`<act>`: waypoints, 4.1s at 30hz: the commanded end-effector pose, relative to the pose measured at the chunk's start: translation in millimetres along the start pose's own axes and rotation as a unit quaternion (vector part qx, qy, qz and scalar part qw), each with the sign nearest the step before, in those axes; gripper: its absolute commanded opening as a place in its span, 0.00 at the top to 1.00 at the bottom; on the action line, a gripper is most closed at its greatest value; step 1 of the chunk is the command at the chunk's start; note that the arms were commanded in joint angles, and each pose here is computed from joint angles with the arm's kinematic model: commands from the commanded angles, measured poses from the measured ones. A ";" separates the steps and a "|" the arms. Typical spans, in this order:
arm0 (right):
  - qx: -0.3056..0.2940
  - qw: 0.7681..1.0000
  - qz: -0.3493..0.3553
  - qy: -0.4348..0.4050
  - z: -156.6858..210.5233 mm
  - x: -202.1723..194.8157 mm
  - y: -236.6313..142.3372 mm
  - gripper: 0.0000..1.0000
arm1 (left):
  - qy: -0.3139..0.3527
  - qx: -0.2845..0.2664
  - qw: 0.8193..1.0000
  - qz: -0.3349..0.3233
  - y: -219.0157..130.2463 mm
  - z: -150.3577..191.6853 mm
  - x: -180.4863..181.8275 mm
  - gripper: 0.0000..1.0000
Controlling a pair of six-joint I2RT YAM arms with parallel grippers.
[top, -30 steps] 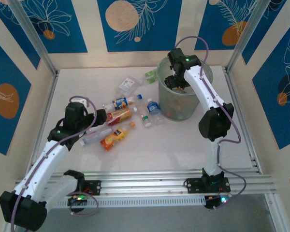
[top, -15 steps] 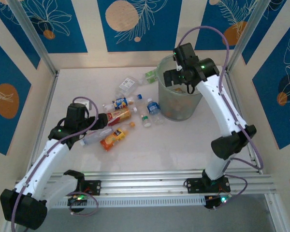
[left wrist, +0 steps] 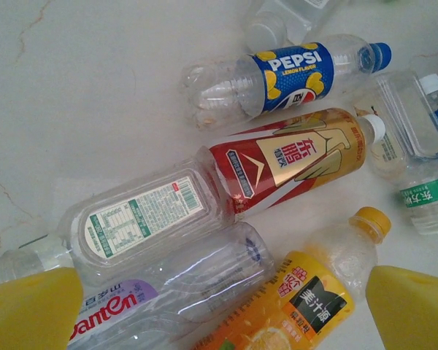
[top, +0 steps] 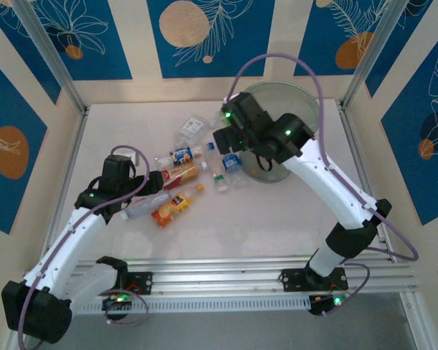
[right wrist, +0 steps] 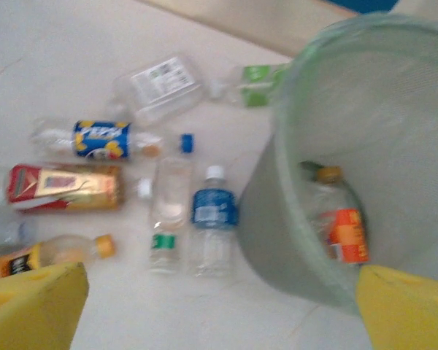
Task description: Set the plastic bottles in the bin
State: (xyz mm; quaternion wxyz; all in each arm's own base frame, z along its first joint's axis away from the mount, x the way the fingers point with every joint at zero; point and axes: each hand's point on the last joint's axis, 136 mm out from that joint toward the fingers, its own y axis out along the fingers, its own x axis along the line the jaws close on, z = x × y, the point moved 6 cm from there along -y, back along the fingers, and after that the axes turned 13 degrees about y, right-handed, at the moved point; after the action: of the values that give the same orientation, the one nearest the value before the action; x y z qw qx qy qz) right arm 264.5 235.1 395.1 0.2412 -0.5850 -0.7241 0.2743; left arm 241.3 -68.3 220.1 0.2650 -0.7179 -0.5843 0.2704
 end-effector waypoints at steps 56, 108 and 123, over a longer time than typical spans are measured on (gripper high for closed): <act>0.251 0.953 0.168 0.040 142.6 -14.6 266.0 0.36 | -0.011 -0.030 0.999 -0.028 -6.5 -0.7 5.7 0.01; -0.042 0.996 0.059 -0.046 -23.8 20.2 23.5 0.72 | -0.006 -0.038 0.999 -0.021 -8.4 -4.7 4.0 0.00; -0.081 0.983 0.154 0.050 -50.8 -115.9 4.4 0.71 | -0.007 -0.042 0.999 -0.011 -8.5 -6.0 1.7 0.01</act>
State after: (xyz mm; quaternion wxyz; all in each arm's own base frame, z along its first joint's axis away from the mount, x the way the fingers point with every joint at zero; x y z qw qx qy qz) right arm 323.8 145.2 419.6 0.1835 -0.7120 -0.6342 0.2392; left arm 240.1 -61.9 224.0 0.2447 -0.7073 -0.6105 0.2589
